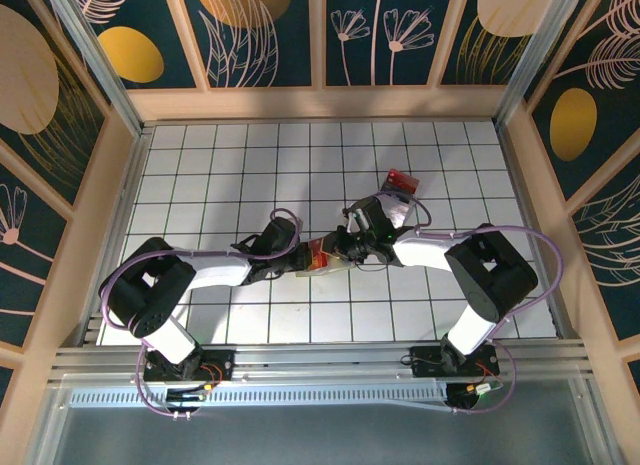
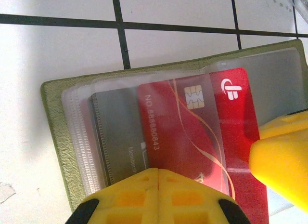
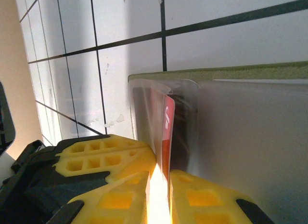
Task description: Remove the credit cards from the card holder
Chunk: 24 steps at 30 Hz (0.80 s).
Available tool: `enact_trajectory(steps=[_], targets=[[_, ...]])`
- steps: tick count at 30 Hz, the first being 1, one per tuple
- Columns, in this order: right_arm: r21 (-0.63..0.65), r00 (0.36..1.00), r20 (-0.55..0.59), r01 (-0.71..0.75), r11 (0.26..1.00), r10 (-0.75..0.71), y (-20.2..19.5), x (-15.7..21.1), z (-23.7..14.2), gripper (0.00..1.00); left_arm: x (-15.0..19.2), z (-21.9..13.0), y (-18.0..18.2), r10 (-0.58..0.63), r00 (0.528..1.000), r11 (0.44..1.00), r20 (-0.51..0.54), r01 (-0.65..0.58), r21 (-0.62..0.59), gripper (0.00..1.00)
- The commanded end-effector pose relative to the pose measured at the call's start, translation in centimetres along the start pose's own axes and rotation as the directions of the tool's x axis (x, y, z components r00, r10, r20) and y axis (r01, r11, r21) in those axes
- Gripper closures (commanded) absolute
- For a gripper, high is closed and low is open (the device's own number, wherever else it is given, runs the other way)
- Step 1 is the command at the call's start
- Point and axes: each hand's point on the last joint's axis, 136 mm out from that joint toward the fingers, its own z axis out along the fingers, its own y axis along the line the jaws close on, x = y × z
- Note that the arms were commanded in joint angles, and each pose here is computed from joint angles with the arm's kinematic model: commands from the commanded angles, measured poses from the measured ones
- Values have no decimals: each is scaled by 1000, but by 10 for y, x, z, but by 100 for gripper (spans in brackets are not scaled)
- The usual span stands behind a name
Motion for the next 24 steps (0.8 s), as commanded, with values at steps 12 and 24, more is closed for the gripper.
enact_trajectory(steps=[12,24], targets=[[-115,997,-40,54,992,-59,29,8,9,89,14,8,5,-13,998,1000,-56,12,-13,97],[106,996,32,75,992,-79,-5,-12,-16,100,10,0,27,-31,999,992,-6,31,-126,98]])
